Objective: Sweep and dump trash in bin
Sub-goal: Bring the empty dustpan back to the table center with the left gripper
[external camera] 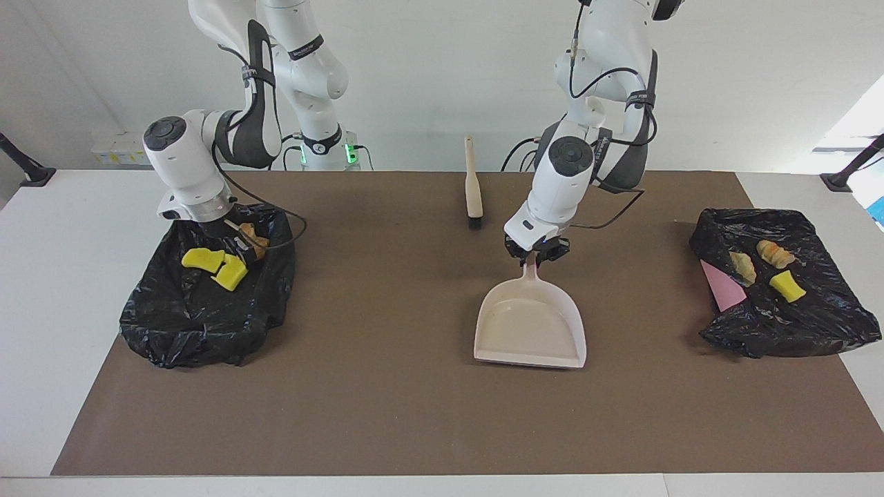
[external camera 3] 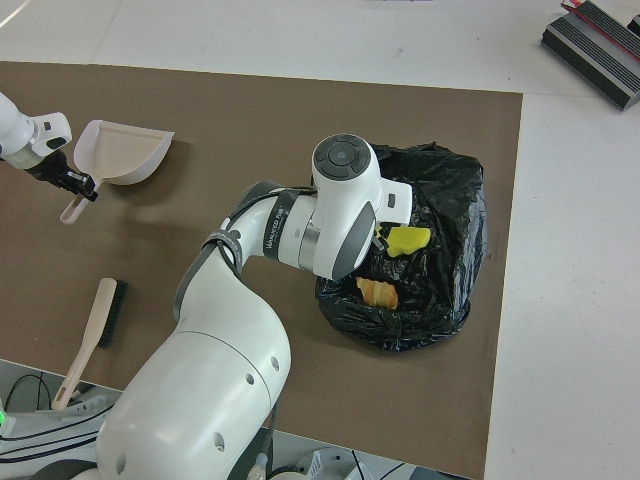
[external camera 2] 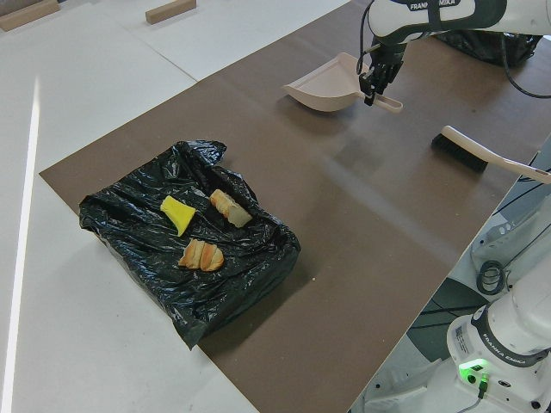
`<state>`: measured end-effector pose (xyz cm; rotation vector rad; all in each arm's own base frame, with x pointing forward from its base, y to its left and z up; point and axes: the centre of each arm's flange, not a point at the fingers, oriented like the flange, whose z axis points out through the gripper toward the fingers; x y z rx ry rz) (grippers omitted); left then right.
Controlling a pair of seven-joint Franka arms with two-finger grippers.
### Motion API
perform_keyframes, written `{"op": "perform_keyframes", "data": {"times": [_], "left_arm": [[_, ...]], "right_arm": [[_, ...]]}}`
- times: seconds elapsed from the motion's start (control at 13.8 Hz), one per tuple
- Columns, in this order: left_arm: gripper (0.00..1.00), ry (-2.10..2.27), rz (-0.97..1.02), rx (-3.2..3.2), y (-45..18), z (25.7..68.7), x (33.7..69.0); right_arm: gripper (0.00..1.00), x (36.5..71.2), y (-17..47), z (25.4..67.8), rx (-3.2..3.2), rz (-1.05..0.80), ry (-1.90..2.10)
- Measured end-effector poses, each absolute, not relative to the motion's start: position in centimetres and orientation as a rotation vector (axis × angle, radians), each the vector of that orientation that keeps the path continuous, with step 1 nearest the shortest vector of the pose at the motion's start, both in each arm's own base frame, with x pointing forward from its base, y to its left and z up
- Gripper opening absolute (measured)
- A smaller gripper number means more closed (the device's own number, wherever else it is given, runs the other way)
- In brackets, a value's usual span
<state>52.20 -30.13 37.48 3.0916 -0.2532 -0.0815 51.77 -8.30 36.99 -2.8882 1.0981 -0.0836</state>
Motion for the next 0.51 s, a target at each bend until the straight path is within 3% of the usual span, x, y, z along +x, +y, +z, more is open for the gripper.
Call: {"op": "perform_keyframes", "data": {"times": [0.22,0.29,0.51], "left_arm": [[0.31,-0.166,-0.037,3.058,-33.4,37.3,51.0],[0.31,-0.131,-0.018,3.052,-34.4,36.9,50.7],[0.31,-0.04,-0.018,3.052,-36.6,35.6,49.7]], "right_arm": [[0.41,52.0,-8.3,38.1,-2.895,-0.037,1.096],[0.47,52.2,-8.3,38.5,-2.897,-0.026,1.093],[0.82,52.9,-8.3,41.2,-2.935,0.034,1.012]]}}
